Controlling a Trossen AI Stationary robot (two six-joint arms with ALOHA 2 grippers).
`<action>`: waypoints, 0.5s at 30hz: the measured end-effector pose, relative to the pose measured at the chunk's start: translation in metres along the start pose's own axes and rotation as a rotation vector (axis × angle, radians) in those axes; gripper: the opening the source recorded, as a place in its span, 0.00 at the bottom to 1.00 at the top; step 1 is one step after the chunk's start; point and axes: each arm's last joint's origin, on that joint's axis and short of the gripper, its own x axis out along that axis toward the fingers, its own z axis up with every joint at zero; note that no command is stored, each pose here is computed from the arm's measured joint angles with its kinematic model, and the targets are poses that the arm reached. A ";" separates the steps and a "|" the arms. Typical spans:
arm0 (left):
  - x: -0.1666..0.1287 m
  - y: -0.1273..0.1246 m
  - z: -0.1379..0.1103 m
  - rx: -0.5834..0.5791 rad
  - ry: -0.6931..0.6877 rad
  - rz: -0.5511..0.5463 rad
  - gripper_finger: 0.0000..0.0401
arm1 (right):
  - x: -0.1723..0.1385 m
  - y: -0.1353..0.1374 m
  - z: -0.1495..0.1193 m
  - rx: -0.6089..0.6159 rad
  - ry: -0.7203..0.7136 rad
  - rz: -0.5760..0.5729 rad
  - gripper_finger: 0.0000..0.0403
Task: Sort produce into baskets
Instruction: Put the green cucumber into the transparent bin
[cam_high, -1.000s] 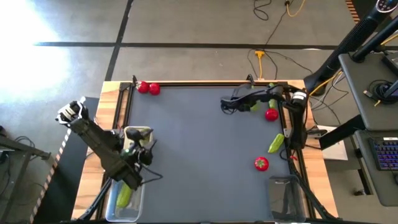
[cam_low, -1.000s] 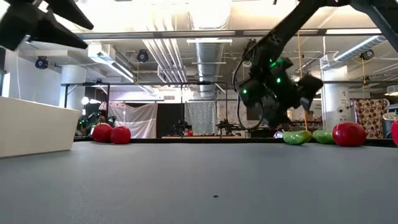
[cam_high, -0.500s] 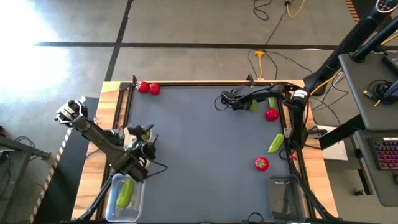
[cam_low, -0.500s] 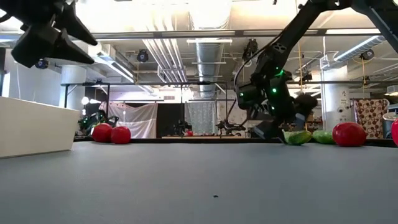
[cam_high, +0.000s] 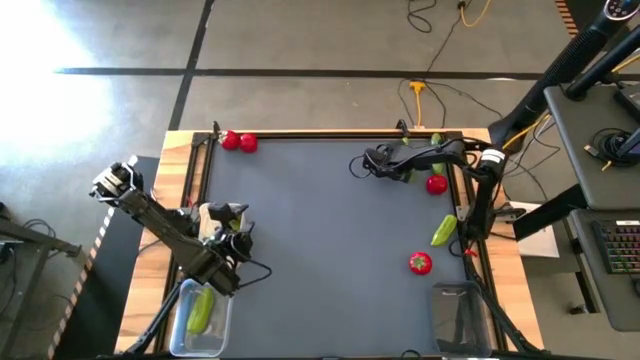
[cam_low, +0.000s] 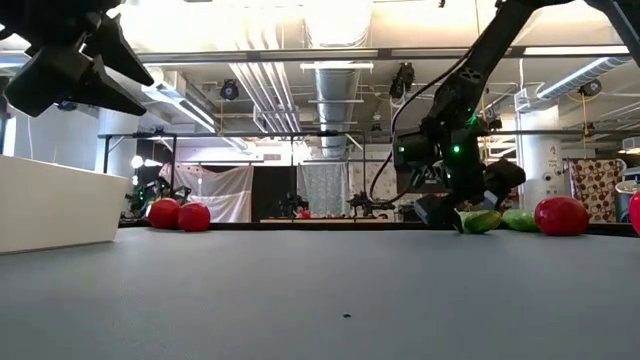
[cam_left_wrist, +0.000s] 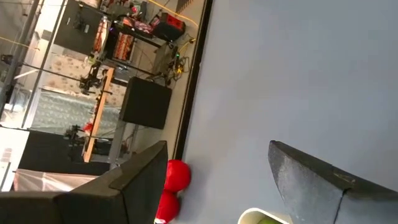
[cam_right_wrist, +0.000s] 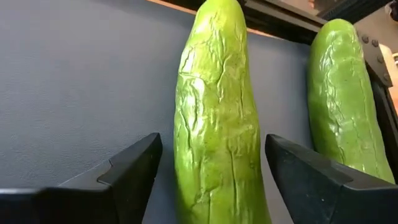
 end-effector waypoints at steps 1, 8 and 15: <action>0.000 0.000 0.000 -0.002 -0.001 -0.001 0.65 | -0.001 0.001 -0.001 -0.001 -0.014 -0.002 0.70; 0.000 -0.003 0.002 0.007 0.003 -0.023 0.65 | -0.013 0.010 -0.009 0.004 -0.091 0.003 0.57; 0.000 -0.006 0.005 0.071 -0.017 -0.046 0.65 | -0.029 0.020 -0.024 -0.014 -0.119 0.052 0.41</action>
